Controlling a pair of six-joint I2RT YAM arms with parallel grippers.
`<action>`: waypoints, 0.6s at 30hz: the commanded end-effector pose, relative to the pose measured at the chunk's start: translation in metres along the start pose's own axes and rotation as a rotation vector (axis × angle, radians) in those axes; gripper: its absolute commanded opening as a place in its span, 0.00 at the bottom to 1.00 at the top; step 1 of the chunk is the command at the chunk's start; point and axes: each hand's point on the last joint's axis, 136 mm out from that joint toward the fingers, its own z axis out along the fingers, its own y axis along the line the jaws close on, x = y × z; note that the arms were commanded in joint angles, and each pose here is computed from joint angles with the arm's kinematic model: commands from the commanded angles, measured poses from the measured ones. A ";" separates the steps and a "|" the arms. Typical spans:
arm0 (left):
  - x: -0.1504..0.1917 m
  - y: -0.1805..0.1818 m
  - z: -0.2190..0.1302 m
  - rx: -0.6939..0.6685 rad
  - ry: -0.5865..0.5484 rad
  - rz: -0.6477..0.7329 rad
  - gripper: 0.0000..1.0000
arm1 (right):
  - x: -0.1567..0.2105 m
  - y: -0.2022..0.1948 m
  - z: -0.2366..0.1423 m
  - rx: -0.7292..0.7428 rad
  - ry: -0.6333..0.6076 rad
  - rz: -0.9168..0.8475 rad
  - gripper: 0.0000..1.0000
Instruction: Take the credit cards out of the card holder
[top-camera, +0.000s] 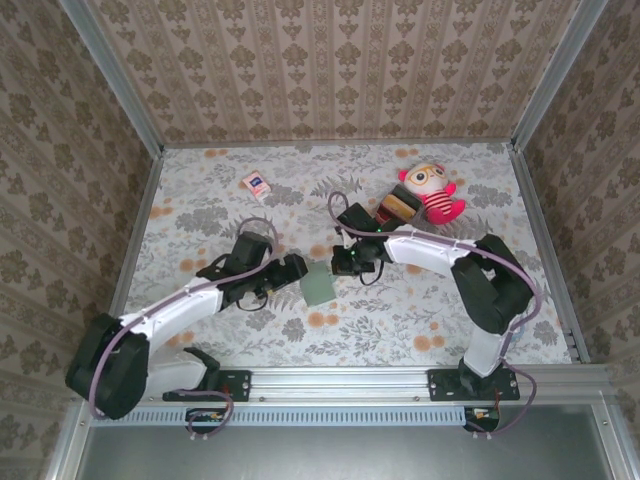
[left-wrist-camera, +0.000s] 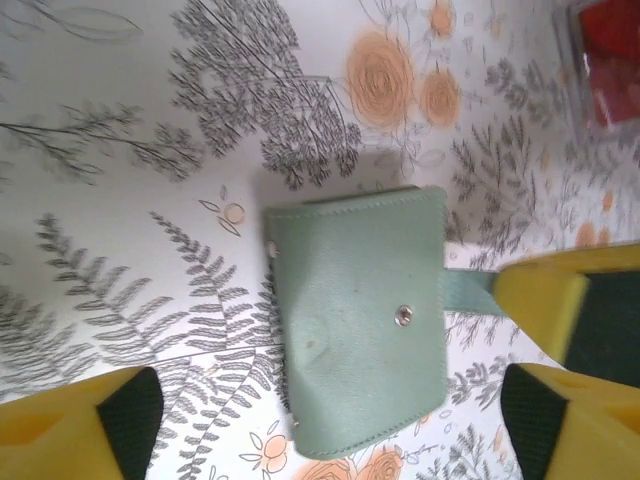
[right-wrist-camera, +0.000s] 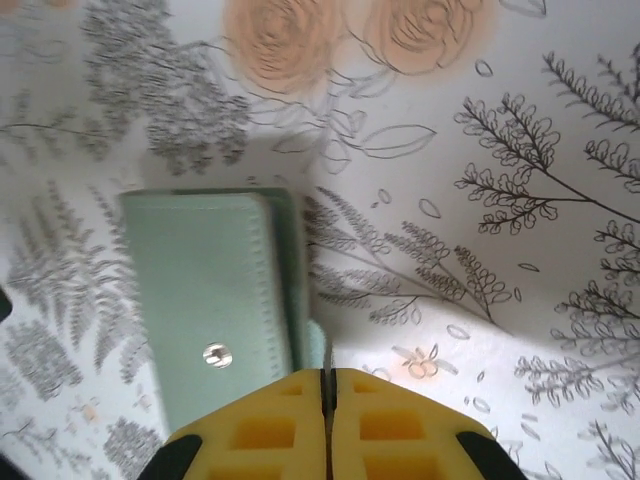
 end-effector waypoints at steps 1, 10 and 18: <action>-0.013 0.010 -0.015 -0.066 -0.049 -0.006 0.96 | -0.001 0.015 -0.028 -0.042 -0.033 -0.057 0.06; -0.041 0.015 -0.027 -0.114 -0.119 -0.040 1.00 | -0.005 0.054 -0.048 -0.134 -0.050 -0.093 0.07; -0.042 0.017 -0.030 -0.106 -0.147 -0.069 1.00 | -0.017 0.072 -0.037 -0.198 -0.047 -0.077 0.07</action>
